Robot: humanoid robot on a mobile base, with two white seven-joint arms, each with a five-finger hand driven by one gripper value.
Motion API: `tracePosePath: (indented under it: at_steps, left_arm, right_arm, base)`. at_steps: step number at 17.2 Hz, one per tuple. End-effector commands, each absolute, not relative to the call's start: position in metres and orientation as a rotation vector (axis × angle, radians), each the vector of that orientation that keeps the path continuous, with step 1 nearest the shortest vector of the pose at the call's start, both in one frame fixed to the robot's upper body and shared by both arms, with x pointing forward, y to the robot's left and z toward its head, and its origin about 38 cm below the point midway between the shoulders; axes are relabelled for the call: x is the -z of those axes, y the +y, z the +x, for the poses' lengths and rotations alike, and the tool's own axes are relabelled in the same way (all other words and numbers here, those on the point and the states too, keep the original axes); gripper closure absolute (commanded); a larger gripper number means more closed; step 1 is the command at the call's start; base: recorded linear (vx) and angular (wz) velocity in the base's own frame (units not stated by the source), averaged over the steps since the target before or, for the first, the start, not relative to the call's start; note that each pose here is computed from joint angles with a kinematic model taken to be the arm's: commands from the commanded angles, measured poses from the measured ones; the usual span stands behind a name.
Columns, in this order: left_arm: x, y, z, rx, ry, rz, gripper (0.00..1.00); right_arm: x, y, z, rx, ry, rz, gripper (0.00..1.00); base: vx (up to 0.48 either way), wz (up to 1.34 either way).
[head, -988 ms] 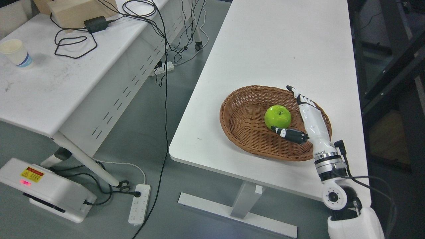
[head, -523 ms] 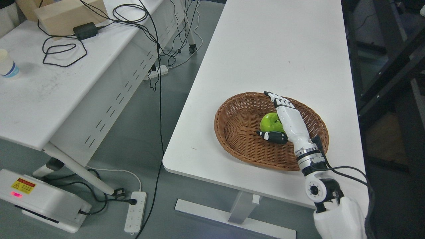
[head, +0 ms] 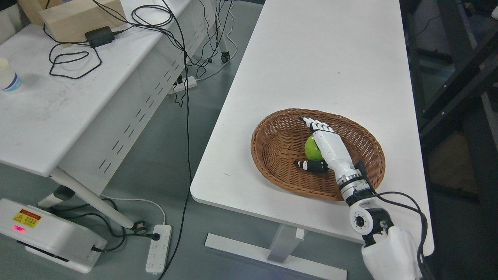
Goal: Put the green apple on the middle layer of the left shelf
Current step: 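Close the right hand fingers around the green apple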
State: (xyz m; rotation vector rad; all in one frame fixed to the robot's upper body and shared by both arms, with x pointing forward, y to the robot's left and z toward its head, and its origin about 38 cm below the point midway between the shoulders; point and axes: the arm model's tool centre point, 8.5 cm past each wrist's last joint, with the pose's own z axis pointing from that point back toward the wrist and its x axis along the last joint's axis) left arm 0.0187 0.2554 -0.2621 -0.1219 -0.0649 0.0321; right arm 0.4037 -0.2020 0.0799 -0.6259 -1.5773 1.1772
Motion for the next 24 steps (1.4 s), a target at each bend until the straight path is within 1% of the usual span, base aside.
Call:
tracePosePath:
  at_steps: [1, 3, 4, 6, 7, 9, 10, 11, 12, 13, 16, 18, 21, 24]
  left_arm:
    - [0.261, 0.267, 0.013, -0.033, -0.055, -0.104, 0.00]
    - [0.261, 0.267, 0.013, -0.033, -0.055, -0.106, 0.00]
    - [0.261, 0.267, 0.013, -0.033, -0.055, -0.104, 0.00]
    - [0.261, 0.267, 0.013, -0.033, -0.055, -0.104, 0.00]
    - [0.261, 0.267, 0.013, -0.033, -0.056, -0.104, 0.00]
    - [0.261, 0.267, 0.013, -0.033, -0.055, -0.106, 0.00]
    - [0.261, 0.267, 0.013, -0.033, -0.055, -0.104, 0.00]
    - [0.261, 0.267, 0.013, -0.033, -0.055, -0.104, 0.00]
    - [0.261, 0.267, 0.013, -0.033, -0.056, -0.105, 0.00]
    - [0.261, 0.267, 0.013, -0.033, -0.056, -0.104, 0.00]
    - [0.261, 0.267, 0.013, -0.033, -0.055, -0.106, 0.00]
    - [0.261, 0.267, 0.013, -0.033, -0.055, -0.104, 0.00]
    - [0.261, 0.267, 0.013, -0.033, -0.056, -0.104, 0.00]
    - [0.261, 0.267, 0.013, -0.033, -0.055, -0.104, 0.00]
  right_arm:
    - [-0.068, -0.223, 0.407, -1.177, -1.517, -0.644, 0.03]
    - [-0.072, -0.229, 0.409, -1.156, -1.520, -0.660, 0.05]
    - [-0.073, -0.232, 0.409, -1.150, -1.518, -0.667, 0.09]
    - [-0.076, -0.238, 0.410, -1.137, -1.518, -0.679, 0.23]
    - [-0.077, -0.240, 0.410, -1.140, -1.519, -0.686, 0.33]
    - [-0.080, -0.243, 0.408, -1.144, -1.534, -0.688, 0.59]
    - [-0.083, -0.245, 0.409, -1.141, -1.549, -0.692, 0.74]
    - [-0.085, -0.248, 0.409, -1.138, -1.554, -0.696, 0.83]
    - [-0.087, -0.250, 0.408, -1.138, -1.567, -0.699, 0.94]
    - [-0.094, -0.258, 0.407, -1.135, -1.596, -0.704, 0.97]
    - [-0.106, -0.269, 0.398, -1.046, -1.660, -0.658, 0.98]
    - [-0.123, -0.293, 0.393, -0.895, -1.707, -0.643, 1.00]
    - [-0.141, -0.314, 0.378, -0.691, -1.771, -0.556, 1.00]
    - [-0.138, -0.328, 0.368, -0.630, -1.756, -0.459, 1.00]
  base:
    - [0.000, 0.00]
    - [0.000, 0.00]
    - [0.000, 0.00]
    - [0.000, 0.00]
    - [0.000, 0.00]
    - [0.000, 0.00]
    - [0.000, 0.00]
    - [0.000, 0.00]
    - [0.000, 0.00]
    - [0.000, 0.00]
    - [0.000, 0.00]
    - [0.000, 0.00]
    - [0.000, 0.00]
    - [0.000, 0.00]
